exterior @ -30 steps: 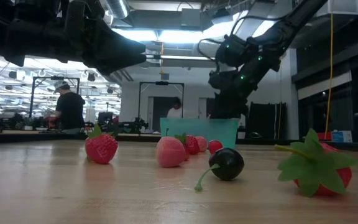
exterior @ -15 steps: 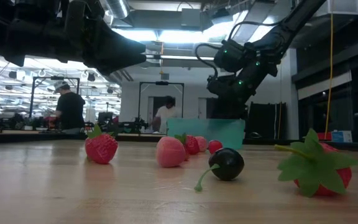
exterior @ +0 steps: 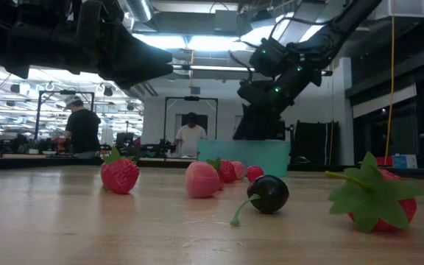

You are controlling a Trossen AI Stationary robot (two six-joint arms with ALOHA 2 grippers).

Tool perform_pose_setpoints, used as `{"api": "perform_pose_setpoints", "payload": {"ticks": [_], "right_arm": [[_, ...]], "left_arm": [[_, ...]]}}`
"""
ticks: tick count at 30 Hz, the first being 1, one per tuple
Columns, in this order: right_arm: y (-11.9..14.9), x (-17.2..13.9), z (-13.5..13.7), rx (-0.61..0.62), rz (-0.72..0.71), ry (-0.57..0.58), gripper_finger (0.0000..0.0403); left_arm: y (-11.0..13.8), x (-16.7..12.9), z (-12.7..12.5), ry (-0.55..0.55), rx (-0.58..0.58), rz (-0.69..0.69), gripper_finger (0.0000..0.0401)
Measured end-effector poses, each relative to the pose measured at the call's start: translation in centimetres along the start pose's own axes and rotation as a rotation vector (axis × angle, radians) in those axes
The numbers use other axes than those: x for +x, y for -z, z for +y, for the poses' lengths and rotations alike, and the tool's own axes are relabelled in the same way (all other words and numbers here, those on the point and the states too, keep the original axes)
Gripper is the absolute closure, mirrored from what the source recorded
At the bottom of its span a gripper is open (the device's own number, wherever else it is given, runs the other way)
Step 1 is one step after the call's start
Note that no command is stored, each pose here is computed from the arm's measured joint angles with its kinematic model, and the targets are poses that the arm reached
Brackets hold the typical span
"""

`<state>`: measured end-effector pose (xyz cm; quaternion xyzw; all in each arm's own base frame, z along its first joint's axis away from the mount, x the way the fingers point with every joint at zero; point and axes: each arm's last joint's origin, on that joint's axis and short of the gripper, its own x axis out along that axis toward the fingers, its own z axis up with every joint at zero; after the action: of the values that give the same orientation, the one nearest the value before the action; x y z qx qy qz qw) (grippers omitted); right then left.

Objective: Pick and placing Produce into tupperware
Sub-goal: Put the pink peach into the blue bin

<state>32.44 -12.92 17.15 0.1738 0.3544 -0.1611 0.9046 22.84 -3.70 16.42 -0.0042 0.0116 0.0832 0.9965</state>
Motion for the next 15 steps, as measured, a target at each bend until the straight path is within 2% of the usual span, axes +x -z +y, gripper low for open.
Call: {"api": "perform_pose_setpoints", "payload": {"ticks": [9,15], "right_arm": [[-1.6,-0.4,1.1,-0.041,-0.019,-0.016,0.0208],[-1.6,-0.6,1.1,0.011,-0.019,-0.01,0.0199]], "left_arm": [[0.0,0.0,0.0,0.0,0.0,0.001,0.0186],[0.0,0.0,0.0,0.0,0.0,0.001,0.0186]]}}
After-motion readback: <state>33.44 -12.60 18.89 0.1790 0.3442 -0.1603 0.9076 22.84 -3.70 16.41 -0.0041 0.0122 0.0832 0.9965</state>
